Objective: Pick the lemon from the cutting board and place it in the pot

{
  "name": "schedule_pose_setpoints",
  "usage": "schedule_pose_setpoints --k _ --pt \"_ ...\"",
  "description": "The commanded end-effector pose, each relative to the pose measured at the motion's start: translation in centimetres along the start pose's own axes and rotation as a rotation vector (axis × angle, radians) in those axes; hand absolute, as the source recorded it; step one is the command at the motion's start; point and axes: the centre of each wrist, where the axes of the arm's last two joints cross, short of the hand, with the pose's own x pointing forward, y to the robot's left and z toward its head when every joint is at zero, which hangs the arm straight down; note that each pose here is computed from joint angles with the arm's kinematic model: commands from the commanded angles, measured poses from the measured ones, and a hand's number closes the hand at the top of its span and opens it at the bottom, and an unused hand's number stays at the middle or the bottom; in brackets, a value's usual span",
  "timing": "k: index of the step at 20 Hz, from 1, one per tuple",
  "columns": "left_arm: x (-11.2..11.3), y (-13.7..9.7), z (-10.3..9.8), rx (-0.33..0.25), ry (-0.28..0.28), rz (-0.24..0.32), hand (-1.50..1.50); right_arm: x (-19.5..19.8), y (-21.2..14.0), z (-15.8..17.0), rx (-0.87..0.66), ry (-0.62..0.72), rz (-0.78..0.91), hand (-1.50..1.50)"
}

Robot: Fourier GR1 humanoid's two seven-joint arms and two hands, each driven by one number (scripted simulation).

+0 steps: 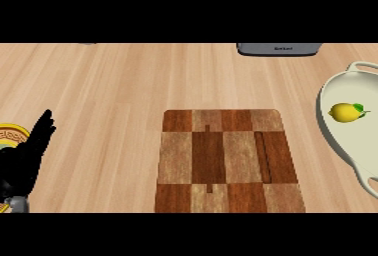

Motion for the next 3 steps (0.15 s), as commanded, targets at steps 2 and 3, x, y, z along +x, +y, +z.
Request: schedule_pose_setpoints --k 2,3 --pt "-0.9 0.0 0.7 0.01 -0.005 -0.005 0.0 -0.1 -5.8 4.3 -0.003 -0.023 -0.047 -1.5" --pt "-0.2 -1.1 0.3 -0.002 -0.003 0.006 0.0 -0.3 -5.8 4.6 -0.036 -0.024 -0.07 -1.5"
